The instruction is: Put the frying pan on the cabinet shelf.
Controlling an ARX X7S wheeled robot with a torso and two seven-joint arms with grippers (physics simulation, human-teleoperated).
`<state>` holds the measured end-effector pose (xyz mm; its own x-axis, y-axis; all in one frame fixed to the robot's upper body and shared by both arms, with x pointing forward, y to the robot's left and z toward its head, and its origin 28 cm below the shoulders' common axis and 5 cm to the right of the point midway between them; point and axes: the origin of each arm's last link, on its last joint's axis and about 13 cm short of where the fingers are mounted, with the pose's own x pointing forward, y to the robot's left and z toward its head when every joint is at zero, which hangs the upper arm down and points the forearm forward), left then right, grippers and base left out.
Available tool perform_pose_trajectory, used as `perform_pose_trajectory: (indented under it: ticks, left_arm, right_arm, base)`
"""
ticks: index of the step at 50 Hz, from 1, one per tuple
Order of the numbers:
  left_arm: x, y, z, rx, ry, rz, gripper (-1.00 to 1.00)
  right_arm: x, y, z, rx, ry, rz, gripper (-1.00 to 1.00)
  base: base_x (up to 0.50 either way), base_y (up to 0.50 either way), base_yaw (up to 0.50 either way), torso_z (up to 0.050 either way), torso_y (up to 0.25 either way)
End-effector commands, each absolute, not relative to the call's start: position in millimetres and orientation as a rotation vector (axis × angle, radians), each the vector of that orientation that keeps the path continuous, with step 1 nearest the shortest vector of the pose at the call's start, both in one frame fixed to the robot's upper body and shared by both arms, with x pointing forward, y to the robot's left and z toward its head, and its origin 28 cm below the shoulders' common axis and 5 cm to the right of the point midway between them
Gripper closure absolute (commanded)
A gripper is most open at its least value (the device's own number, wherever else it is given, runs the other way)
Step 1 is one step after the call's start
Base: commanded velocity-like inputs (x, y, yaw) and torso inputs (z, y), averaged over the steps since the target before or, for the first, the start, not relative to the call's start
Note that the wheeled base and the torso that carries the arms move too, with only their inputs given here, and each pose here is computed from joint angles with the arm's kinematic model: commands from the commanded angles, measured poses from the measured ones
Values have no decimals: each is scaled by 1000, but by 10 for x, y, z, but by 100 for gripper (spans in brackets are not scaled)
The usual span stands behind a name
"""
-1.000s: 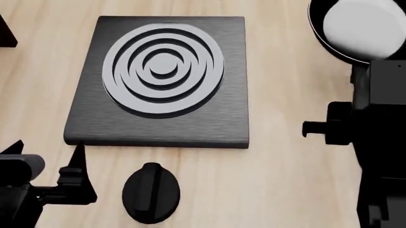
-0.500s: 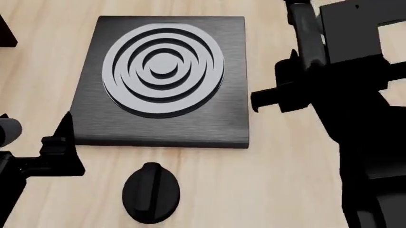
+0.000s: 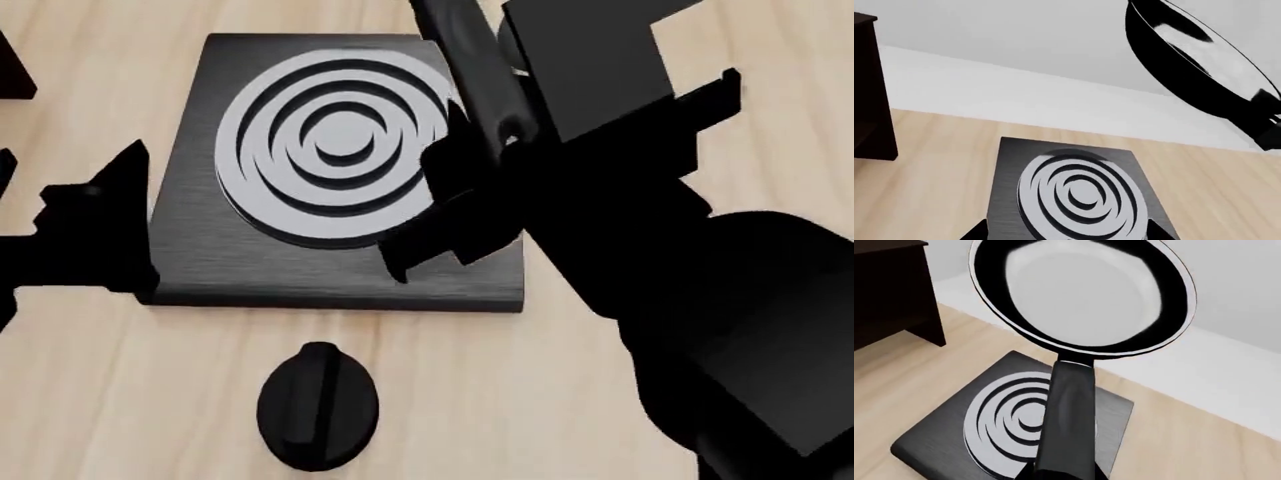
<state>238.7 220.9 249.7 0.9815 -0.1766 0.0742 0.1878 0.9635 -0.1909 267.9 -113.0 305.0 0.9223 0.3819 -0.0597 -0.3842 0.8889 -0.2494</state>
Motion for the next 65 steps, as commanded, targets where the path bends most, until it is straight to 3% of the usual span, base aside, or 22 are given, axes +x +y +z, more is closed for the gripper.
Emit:
perform_pose_trajectory:
  ticks: [1,14,25,47,65]
  left_arm:
    - [2314,2239,2678,-261,-73,-264,-100]
    - [2215,2232,2736,-431,-11,-340,-100]
    - [2147,2261,2861,-697,28,-409,-100]
    - [1979,2267,2706,-774,159,-495,-100]
    - [2133,2228,2853,-881,137,-544,-100]
  right_arm:
    - [2527,-1020,3105,-295,-48,441,100]
    - [2421,-952,3051,-325,-36,484,100]
    - [2363,-873,3088,-340,-38,526,100]
    - [2502,-835,3107,-368,-51,522,100]
    - [2441,-804,3051,-387,-38,553,100]
  base:
    - [0,0,0,0,0]
    - [0,2,-3,1,-1]
    - [0,2,-3,0,0]
    - [0,1,-3,0,0]
    - [0,2,-3,1,-1]
